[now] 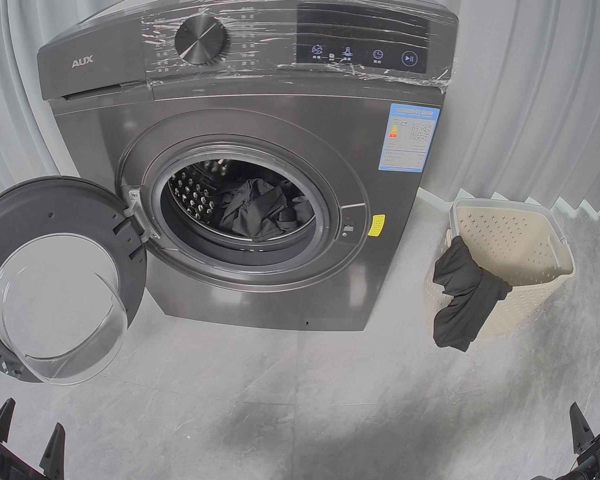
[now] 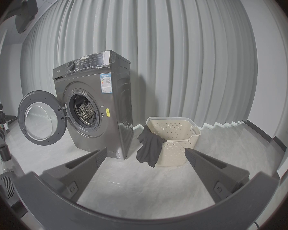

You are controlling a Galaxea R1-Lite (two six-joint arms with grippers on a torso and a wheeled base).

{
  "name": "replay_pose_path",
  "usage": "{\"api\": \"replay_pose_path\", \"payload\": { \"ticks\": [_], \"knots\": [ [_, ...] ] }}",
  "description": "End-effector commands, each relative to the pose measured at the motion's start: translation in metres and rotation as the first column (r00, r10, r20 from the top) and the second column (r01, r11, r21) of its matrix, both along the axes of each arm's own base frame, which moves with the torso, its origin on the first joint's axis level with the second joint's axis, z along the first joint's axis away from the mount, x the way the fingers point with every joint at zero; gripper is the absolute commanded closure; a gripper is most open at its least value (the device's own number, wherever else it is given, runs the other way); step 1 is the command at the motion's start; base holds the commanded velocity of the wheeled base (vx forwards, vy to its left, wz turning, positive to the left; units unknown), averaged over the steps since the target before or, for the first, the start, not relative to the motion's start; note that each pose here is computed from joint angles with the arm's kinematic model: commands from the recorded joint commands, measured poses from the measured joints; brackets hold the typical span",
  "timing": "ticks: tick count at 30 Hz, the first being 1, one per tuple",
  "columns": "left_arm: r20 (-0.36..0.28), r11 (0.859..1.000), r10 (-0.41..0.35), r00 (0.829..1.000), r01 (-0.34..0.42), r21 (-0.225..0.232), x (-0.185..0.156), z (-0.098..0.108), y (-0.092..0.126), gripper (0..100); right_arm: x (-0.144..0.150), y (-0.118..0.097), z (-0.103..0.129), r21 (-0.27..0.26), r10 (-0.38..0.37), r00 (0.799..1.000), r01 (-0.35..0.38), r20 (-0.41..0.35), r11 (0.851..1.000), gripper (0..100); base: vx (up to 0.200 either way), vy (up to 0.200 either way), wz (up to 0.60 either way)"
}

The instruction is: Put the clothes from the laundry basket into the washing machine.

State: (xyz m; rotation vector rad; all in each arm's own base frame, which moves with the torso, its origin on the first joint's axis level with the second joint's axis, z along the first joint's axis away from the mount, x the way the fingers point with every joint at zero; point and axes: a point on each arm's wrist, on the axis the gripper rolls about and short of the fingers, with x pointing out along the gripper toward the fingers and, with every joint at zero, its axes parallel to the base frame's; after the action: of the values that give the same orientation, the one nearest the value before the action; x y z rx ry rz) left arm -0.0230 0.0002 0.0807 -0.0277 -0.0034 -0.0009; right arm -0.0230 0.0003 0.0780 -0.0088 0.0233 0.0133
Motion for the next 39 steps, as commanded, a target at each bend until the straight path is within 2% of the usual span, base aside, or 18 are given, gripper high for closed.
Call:
{"api": "replay_pose_path", "payload": {
  "ticks": [1, 39],
  "knots": [
    [-0.002, 1.000, 0.001, 1.000, -0.001, -0.001, 0.0002, -0.0051, 0.0000, 0, 0.0000, 0.0000, -0.0021, 0.000, 0.001, 1.000, -0.001, 0.000, 1.000, 0, 0.000, 0.000, 0.00],
    [-0.003, 1.000, -0.002, 1.000, 0.002, -0.005, 0.0002, -0.0052, 0.0000, 0, 0.0000, 0.0000, -0.0021, 0.000, 0.001, 1.000, -0.001, 0.000, 1.000, 0, 0.000, 0.000, 0.00]
  ]
}}
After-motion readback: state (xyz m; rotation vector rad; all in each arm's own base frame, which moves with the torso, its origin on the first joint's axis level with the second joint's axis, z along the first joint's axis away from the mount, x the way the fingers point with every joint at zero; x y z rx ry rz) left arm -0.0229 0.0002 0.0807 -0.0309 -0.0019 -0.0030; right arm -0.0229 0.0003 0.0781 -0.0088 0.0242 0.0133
